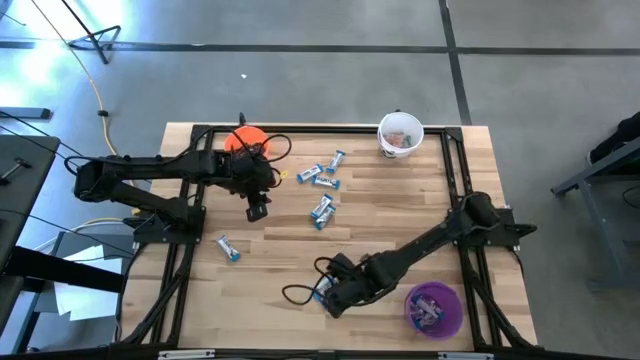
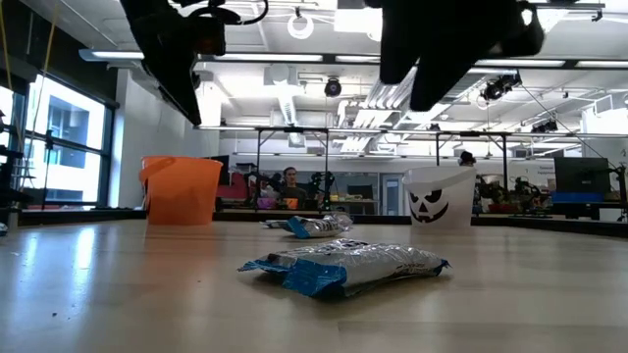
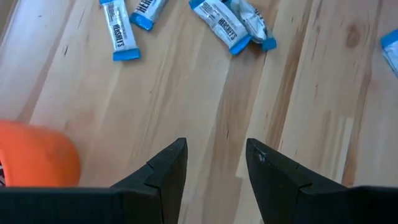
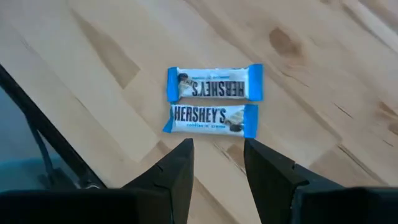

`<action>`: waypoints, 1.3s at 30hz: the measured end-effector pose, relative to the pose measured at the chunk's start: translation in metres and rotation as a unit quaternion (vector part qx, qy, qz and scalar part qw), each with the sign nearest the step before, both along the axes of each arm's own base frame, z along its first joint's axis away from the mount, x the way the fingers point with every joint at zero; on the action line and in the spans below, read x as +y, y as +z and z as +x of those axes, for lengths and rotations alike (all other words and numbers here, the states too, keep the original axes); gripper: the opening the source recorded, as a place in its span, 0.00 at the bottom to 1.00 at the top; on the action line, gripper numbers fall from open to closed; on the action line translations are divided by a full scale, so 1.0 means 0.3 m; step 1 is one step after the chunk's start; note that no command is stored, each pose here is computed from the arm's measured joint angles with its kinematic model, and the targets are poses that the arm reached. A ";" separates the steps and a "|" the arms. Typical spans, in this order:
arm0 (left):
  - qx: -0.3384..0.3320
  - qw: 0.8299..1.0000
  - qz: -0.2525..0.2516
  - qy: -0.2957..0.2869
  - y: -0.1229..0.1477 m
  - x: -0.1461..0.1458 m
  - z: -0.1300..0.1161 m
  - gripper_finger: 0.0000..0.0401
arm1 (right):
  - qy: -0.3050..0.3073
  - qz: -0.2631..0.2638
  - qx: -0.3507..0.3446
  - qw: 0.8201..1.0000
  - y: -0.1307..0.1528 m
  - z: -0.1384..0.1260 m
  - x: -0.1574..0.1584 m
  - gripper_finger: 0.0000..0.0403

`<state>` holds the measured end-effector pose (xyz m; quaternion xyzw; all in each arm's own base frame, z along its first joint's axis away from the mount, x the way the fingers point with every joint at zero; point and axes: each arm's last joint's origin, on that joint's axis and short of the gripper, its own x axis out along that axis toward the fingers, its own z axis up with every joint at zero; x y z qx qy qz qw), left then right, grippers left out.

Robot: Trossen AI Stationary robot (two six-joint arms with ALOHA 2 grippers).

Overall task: Sort candy
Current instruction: Put the white chocolate into the violet bucket

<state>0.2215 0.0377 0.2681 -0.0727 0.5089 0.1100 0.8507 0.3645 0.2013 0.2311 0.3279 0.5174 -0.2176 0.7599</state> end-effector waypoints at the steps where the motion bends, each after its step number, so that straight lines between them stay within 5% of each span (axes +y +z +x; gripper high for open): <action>1: 0.000 1.000 0.000 0.000 0.000 0.000 0.000 0.38 | 0.015 0.000 0.000 1.000 -0.010 0.006 0.005 0.33; 6: 0.016 1.000 -0.002 -0.001 -0.005 -0.002 -0.009 0.38 | 0.031 0.024 0.021 0.999 -0.055 0.026 0.013 0.33; 10: 0.029 0.999 -0.014 0.018 -0.009 -0.003 -0.018 0.38 | -0.126 0.089 0.048 0.987 -0.059 0.031 -0.012 0.33; 13: 0.028 0.999 -0.024 0.038 -0.009 -0.004 -0.019 0.38 | -0.259 0.100 0.021 0.960 -0.057 0.036 -0.020 0.33; 17: 0.028 0.998 -0.031 0.054 -0.009 -0.004 -0.020 0.38 | -0.361 0.099 -0.026 0.927 -0.055 0.025 0.001 0.33; 24: 0.032 0.997 -0.036 0.063 -0.011 -0.005 -0.023 0.38 | -0.432 0.127 -0.051 0.891 -0.076 -0.005 0.078 0.33; 30: 0.040 0.999 -0.019 0.026 -0.011 -0.002 -0.026 0.38 | -0.429 0.191 -0.060 0.881 -0.171 0.070 0.117 0.33; 39: 0.050 0.999 0.005 -0.008 -0.006 0.023 -0.044 0.38 | -0.448 0.196 -0.053 0.871 -0.262 0.122 0.092 0.33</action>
